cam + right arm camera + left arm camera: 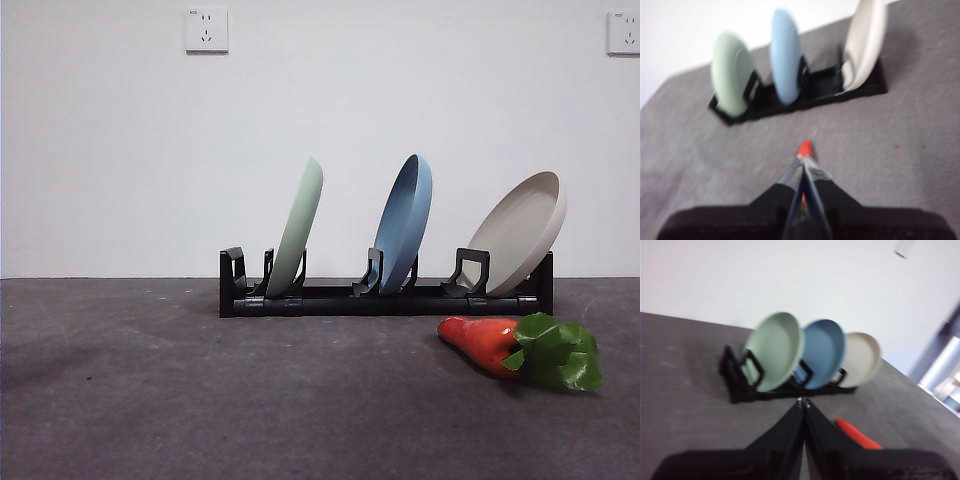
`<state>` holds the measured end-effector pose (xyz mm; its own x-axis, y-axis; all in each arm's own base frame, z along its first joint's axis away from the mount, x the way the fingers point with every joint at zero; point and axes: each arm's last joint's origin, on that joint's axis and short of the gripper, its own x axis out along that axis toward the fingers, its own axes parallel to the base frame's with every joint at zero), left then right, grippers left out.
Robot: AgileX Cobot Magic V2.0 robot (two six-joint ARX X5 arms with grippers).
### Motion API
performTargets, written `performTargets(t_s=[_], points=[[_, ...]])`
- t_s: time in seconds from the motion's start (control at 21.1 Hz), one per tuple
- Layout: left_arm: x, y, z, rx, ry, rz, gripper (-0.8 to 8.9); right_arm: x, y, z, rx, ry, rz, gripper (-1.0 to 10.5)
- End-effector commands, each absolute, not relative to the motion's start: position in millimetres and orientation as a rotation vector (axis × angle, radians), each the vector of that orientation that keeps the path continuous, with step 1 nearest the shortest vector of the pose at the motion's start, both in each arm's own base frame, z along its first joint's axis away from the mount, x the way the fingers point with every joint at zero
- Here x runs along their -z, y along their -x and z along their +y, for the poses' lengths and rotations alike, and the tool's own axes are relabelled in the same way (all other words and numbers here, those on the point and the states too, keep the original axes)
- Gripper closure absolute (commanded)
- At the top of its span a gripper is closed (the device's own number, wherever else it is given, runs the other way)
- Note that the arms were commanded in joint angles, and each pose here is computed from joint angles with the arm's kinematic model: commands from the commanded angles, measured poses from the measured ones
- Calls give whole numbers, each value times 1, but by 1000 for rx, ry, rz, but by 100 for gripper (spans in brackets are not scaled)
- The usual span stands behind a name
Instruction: Take the green plate from the plate rack,put the plate on the table,take the carrot from the table,put the carrot in the plate
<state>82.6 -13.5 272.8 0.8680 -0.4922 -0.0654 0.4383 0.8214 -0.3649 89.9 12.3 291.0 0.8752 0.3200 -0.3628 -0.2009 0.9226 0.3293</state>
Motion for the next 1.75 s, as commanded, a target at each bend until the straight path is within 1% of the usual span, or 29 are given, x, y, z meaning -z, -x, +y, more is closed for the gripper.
performTargets(t_s=[0.05,0.24,0.47,0.61,0.76,0.8,0.85,0.9,0.95,0.99,1.47,1.66,1.75], points=[[-289,-87,-15,576,318,202,820,-314,-94,14,-337,-191,489,958],[-307,-94,-18,667,317,285,820,-336,-101,16,-403,-160,604,958],[-323,-97,-20,750,323,410,820,-350,-110,19,-487,-131,763,958],[-328,-93,-20,761,300,479,820,-347,-111,21,-515,-96,853,958],[-329,-92,-20,759,307,488,801,-347,-112,21,-516,-95,863,935],[-329,-92,-20,756,320,493,717,-347,-112,21,-515,-95,863,874],[-329,-92,-20,750,344,505,554,-347,-112,21,-515,-96,863,743],[-329,-92,-20,746,365,514,345,-347,-112,21,-510,-107,866,587],[-329,-92,-20,747,366,515,218,-347,-112,21,-504,-119,870,450],[-329,-92,-20,747,366,515,213,-347,-112,21,-500,-127,872,381],[-332,-97,-20,754,376,495,215,-347,-112,21,-501,-127,872,379],[-342,-116,-26,826,399,422,216,-347,-112,21,-501,-127,872,379],[-348,-133,-32,872,411,376,216,-347,-112,21,-501,-127,872,379]])
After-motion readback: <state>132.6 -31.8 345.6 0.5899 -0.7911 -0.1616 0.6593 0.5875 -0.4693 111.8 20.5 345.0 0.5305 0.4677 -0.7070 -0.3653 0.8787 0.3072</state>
